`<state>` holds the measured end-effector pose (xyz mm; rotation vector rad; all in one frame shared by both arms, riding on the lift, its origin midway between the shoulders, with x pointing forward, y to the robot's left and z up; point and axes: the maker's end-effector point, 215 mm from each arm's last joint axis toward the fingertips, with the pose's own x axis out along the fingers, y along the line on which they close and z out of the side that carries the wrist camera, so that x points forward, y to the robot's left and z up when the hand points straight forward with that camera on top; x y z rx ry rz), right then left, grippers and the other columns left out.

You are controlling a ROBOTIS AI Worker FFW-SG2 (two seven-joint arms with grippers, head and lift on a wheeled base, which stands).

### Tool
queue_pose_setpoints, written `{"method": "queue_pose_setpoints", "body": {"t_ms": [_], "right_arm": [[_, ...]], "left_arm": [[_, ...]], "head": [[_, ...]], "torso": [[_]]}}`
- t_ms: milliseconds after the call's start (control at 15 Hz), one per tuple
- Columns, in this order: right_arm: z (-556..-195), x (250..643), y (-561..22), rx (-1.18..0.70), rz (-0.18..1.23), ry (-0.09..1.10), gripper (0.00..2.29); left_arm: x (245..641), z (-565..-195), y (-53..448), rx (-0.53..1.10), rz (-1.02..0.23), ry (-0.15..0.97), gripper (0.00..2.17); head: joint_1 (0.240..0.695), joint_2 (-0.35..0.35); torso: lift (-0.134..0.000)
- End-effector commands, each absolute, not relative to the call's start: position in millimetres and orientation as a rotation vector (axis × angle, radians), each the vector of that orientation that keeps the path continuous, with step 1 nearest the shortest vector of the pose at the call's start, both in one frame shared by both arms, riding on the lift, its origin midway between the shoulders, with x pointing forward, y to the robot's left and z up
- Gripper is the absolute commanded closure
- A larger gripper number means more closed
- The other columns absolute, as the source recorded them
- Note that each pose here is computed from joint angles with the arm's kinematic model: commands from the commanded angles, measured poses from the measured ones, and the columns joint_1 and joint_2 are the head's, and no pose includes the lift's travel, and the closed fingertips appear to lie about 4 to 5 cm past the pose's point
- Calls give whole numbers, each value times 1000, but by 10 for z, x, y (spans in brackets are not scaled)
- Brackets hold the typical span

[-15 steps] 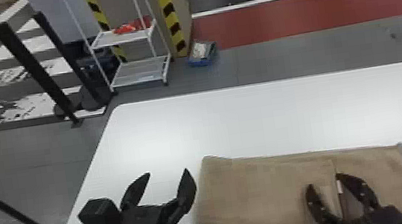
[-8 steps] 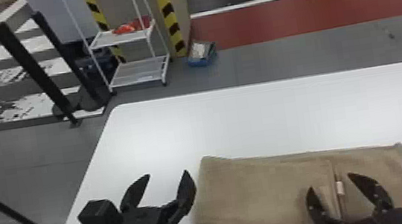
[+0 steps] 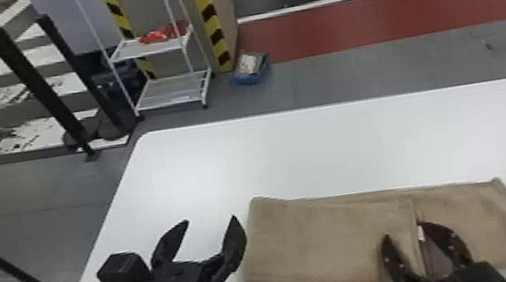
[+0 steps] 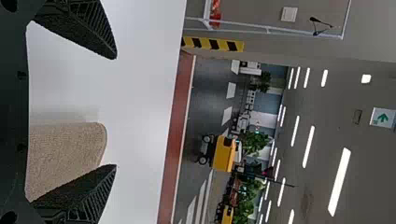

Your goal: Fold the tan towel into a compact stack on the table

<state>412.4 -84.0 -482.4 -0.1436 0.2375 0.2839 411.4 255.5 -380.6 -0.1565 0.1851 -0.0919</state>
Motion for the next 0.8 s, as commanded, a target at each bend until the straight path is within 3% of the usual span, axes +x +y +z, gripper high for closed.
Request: {"method": "queue_pose_setpoints", "body": {"t_ms": [0, 333, 400, 733], "right_arm": [[-4789, 4124, -822, -141, 287, 225, 505], [-4749, 4123, -819, -135, 285, 214, 653], [-4750, 4125, -824, -136, 286, 214, 785], [-4685, 4120, -902, -133, 272, 197, 765]], "left_arm": [[4108, -3810, 2558, -158, -91, 186, 39], [4108, -3810, 2555, -158, -92, 186, 43], [4108, -3810, 2546, -159, -94, 186, 43], [4095, -3821, 2545, -159, -97, 188, 43]], "head": [[695, 231], [695, 235], [695, 235], [695, 232]], "torso": [[-114], [-114], [-114], [-114]]}}
